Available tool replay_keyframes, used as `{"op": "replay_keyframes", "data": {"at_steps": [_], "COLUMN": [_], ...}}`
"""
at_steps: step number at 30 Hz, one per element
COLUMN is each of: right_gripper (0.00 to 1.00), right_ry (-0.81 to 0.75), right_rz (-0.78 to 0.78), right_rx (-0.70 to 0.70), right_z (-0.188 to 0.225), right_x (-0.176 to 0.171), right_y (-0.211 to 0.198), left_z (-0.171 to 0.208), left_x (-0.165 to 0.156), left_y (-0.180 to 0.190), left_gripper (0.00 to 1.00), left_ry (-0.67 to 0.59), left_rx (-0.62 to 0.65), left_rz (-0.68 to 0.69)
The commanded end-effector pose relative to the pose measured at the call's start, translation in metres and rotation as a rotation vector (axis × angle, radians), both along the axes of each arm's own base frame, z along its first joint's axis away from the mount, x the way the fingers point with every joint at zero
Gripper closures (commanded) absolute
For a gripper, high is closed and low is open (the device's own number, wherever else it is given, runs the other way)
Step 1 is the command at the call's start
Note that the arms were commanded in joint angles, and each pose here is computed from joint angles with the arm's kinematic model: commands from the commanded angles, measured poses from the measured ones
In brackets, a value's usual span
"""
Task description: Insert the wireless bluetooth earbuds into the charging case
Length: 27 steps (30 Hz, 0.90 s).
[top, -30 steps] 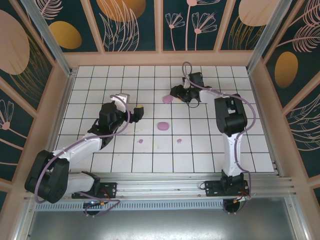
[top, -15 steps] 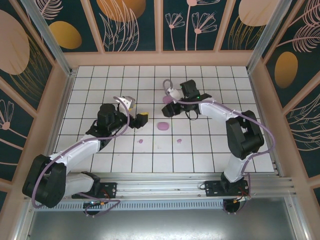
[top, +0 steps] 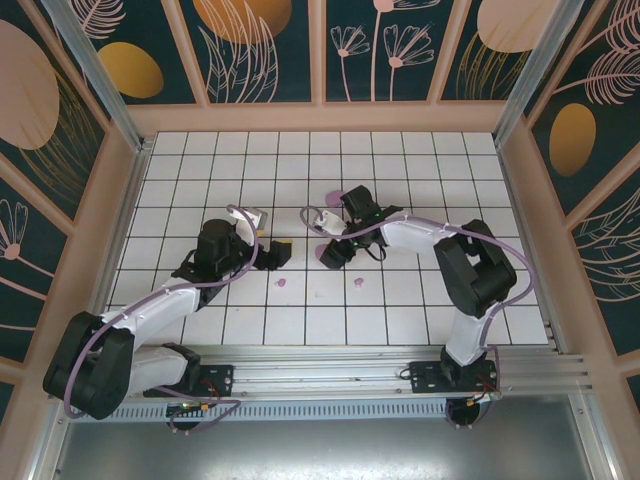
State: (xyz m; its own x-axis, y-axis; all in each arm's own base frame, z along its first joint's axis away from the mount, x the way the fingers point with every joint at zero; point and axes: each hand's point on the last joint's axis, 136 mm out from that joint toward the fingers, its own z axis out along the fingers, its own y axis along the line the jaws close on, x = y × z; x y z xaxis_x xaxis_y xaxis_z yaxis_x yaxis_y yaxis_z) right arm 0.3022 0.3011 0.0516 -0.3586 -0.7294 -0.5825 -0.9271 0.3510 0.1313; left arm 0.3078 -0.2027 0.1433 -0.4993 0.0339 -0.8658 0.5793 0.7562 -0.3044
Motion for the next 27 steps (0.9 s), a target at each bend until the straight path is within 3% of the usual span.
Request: {"op": "replay_keyframes", "data": {"at_steps": [1,17,27], "right_gripper": [0.40,0.41,0.58], "right_ry": [-0.001,-0.002,-0.100], "right_rz": [0.043,0.072,0.092], "right_rx": [-0.058,-0.132,-0.144], "right_z": [-0.014,-0.034,-0.030], "right_x": [-0.001,0.003,0.002], "right_y": [0.000,-0.004,-0.002], "left_z": [-0.001,-0.004,0.002], "left_x": [0.003,0.009,0.009], "left_y": [0.005,0.002,-0.004], "left_gripper": [0.05,0.04,0.05], "left_ry": [0.012,0.020,0.016], "left_rx": [-0.002,0.010,-0.006], "left_rz": [0.031,0.012,-0.022]}}
